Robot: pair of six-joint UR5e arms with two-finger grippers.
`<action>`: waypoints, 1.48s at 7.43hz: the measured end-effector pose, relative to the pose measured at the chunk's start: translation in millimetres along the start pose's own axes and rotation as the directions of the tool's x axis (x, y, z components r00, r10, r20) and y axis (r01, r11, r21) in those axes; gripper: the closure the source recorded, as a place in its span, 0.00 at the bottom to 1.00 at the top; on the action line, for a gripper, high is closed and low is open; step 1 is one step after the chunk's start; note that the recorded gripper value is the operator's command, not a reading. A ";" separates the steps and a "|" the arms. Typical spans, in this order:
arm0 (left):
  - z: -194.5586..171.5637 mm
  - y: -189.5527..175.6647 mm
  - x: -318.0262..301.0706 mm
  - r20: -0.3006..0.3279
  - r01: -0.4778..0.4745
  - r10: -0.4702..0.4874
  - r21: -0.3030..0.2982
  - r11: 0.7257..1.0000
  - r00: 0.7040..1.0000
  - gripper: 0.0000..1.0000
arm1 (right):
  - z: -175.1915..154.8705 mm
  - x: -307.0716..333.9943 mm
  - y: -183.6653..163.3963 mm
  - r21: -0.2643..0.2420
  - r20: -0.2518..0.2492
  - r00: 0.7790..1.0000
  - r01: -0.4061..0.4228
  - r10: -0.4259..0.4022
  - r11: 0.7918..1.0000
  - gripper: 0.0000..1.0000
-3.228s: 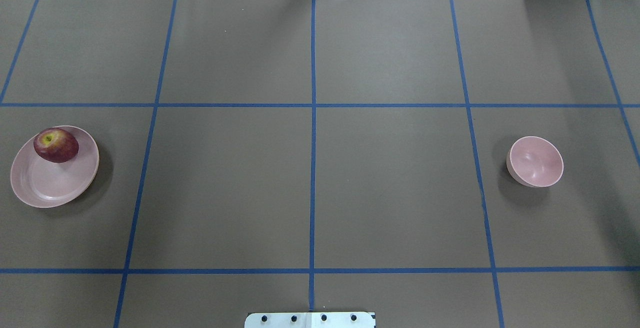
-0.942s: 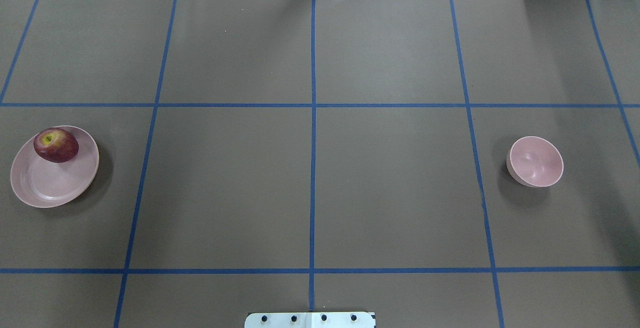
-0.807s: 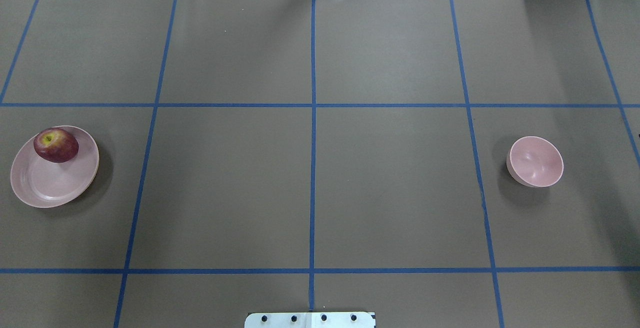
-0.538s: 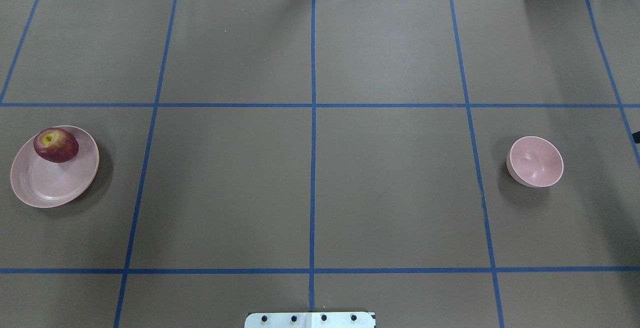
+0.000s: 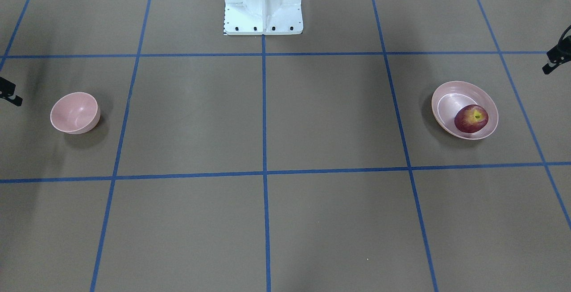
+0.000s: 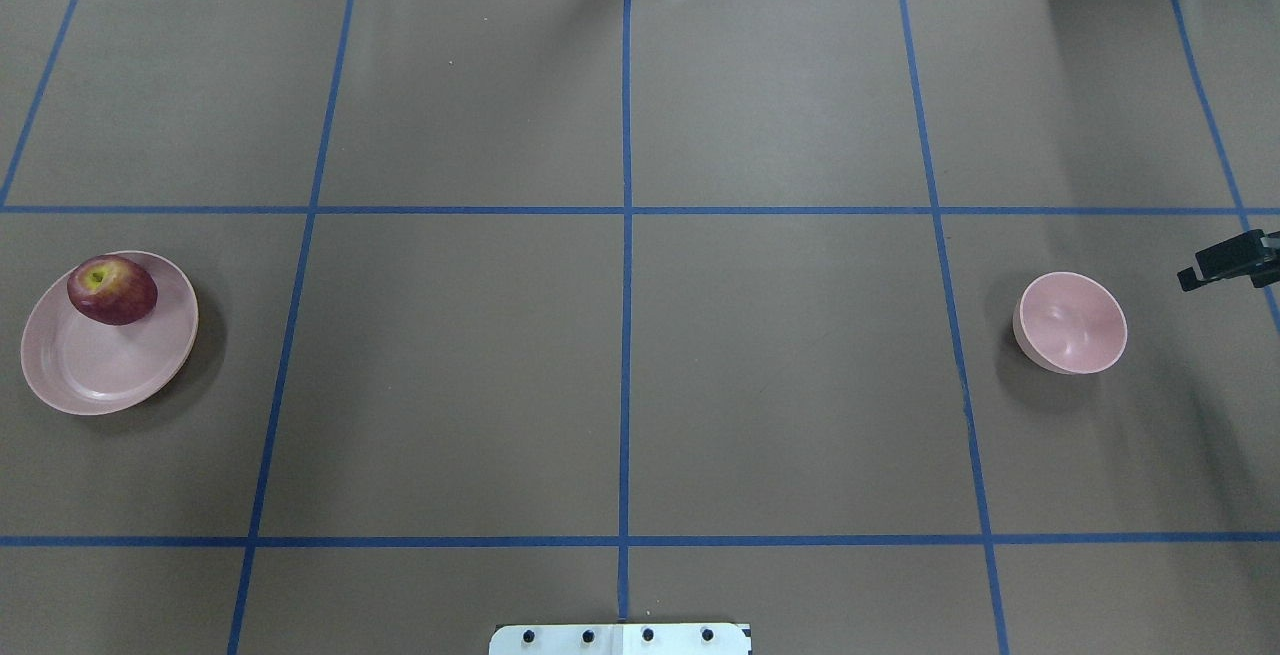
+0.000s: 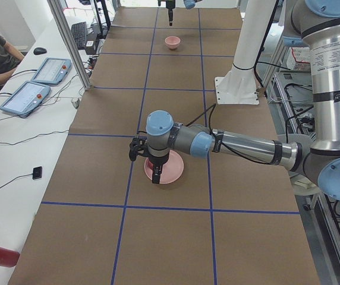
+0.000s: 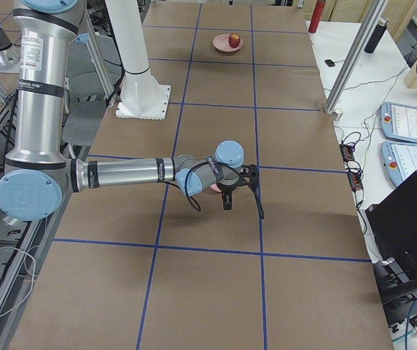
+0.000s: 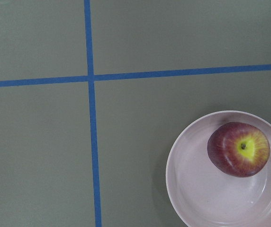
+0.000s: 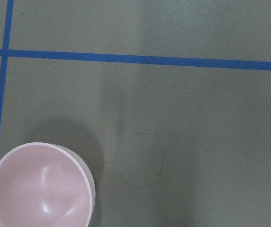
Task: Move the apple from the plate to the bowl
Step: 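Reach the right gripper down to the rim of the pink bowl and grasp it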
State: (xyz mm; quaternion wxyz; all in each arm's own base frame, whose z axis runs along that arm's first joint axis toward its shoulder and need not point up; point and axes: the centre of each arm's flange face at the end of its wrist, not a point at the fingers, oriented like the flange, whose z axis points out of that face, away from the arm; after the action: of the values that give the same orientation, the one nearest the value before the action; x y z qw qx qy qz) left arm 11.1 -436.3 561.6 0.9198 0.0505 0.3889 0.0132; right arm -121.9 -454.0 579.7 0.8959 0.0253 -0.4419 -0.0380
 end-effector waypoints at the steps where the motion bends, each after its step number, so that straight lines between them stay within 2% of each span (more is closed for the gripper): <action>1: 0.4 0.0 0.0 0.000 0.001 -0.001 -0.001 1.000 1.000 0.02 | 11.6 -13.8 -5.7 -0.015 0.002 1.000 -0.005 0.005 1.000 0.00; 2: 0.5 0.0 0.0 0.000 0.002 -0.002 -0.001 1.000 1.000 0.02 | 23.9 -25.7 -7.4 -0.034 0.004 1.000 0.001 -0.001 0.999 0.00; 4: 0.5 -0.6 0.3 0.000 0.002 -0.002 -0.001 1.000 1.000 0.02 | 54.0 -45.0 -14.8 -0.073 0.008 0.999 0.036 -0.036 0.997 0.21; 5: 0.4 -1.0 0.4 0.001 0.003 -0.003 0.000 1.000 1.000 0.02 | 65.5 -46.0 -17.2 -0.079 0.012 0.999 0.050 -0.049 0.996 0.27; 6: 0.1 -1.1 0.8 0.000 0.004 -0.004 0.001 1.000 1.000 0.02 | 74.4 -42.5 -18.6 -0.080 0.014 0.998 0.058 -0.057 0.995 0.50; 7: -0.7 -2.0 1.9 -0.001 0.004 -0.004 0.003 1.000 1.000 0.02 | 80.7 -38.7 -19.8 -0.078 0.018 0.998 0.064 -0.063 0.995 0.99; 11: -3.0 -5.1 5.1 -0.003 0.000 0.000 0.008 1.000 1.000 0.02 | 78.8 -53.1 -16.8 -0.070 0.053 0.995 0.091 -0.088 0.993 1.00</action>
State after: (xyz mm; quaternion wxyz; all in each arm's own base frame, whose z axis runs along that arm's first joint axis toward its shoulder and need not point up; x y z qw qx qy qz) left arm 12.4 -440.8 555.4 0.9190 0.0540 0.3905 0.0115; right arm -217.4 -466.8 584.3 0.8823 0.0116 -0.4609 -0.0948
